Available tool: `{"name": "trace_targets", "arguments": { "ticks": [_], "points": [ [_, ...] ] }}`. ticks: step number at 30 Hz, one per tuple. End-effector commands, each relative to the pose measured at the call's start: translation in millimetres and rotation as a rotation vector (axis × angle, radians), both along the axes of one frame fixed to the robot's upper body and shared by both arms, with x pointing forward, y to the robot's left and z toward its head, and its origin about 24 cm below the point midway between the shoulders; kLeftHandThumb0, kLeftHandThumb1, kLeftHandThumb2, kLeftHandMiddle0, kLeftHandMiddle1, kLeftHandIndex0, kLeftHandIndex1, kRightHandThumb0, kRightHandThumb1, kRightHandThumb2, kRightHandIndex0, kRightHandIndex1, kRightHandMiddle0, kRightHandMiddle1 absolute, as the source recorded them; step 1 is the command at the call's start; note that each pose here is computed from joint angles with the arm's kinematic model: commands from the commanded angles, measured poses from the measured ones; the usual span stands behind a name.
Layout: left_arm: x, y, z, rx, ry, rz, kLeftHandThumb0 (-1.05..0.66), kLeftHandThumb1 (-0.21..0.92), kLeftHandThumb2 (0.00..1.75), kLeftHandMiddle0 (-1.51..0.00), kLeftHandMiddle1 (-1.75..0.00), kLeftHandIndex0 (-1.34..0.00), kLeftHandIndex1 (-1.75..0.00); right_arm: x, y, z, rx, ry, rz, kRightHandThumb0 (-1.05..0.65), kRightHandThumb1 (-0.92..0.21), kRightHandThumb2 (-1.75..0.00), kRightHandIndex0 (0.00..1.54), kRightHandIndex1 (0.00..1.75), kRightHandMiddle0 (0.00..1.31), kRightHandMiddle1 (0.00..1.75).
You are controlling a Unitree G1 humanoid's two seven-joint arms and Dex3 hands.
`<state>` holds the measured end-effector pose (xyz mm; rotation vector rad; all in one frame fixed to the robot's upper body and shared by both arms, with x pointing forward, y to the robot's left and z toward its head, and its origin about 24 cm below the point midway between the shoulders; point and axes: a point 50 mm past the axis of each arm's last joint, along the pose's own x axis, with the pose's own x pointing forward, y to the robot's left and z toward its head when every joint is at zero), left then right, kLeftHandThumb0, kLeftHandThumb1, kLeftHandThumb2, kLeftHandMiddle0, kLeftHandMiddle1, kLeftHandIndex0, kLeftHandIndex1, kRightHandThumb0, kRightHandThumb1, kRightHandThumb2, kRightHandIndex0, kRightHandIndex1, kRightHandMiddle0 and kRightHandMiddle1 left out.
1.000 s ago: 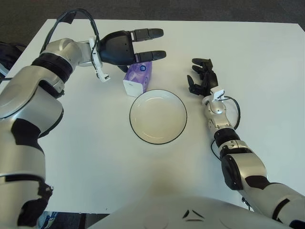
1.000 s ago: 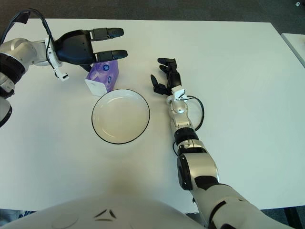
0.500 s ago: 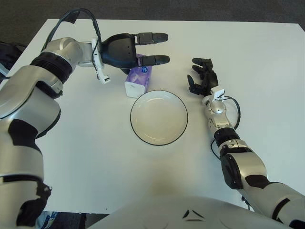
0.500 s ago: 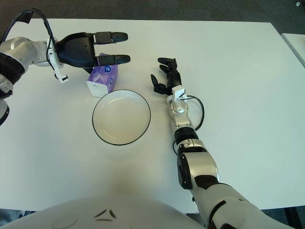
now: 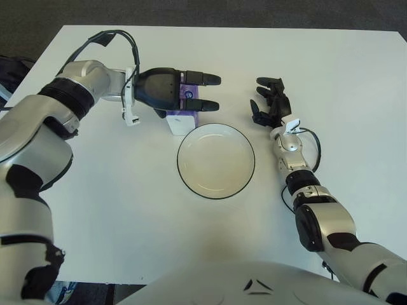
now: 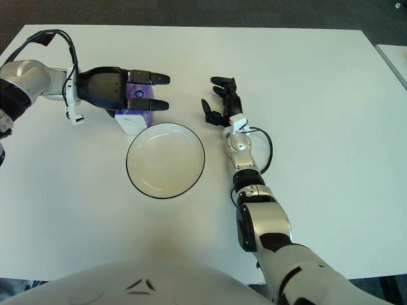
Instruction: Put the tissue paper into the plate.
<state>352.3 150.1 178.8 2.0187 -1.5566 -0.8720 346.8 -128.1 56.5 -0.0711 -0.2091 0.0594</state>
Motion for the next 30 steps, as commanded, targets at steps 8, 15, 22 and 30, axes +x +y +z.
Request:
{"name": "trace_targets", "arguments": {
  "ticks": [8, 15, 22, 30],
  "points": [
    [-2.3, 12.6, -26.4, 0.147, 0.044, 0.069, -0.51, 0.38, 0.82, -0.05, 0.0, 0.0, -0.29, -71.4, -17.4, -121.1, -0.011, 0.572, -0.06, -0.47, -0.55, -0.84, 0.36, 0.84, 0.01, 1.19],
    [-1.7, 14.7, -29.3, 0.182, 0.067, 0.104, -0.51, 0.39, 0.81, -0.06, 0.0, 0.0, -0.35, -72.3, -18.7, -121.4, -0.011, 0.57, -0.064, -0.45, -0.56, -0.84, 0.36, 0.83, 0.0, 1.19],
    [-0.8, 17.4, -31.9, 0.196, 0.067, 0.129, -0.52, 0.4, 0.81, -0.07, -0.01, 0.0, -0.35, -73.3, -19.9, -122.0, -0.007, 0.571, -0.066, -0.44, -0.56, -0.85, 0.35, 0.83, 0.0, 1.18],
    [-0.2, 18.6, -33.7, 0.199, 0.07, 0.143, -0.51, 0.41, 0.8, -0.07, -0.01, 0.0, -0.36, -74.4, -20.6, -122.5, -0.009, 0.568, -0.063, -0.44, -0.55, -0.86, 0.34, 0.83, 0.0, 1.17]
  ]
}}
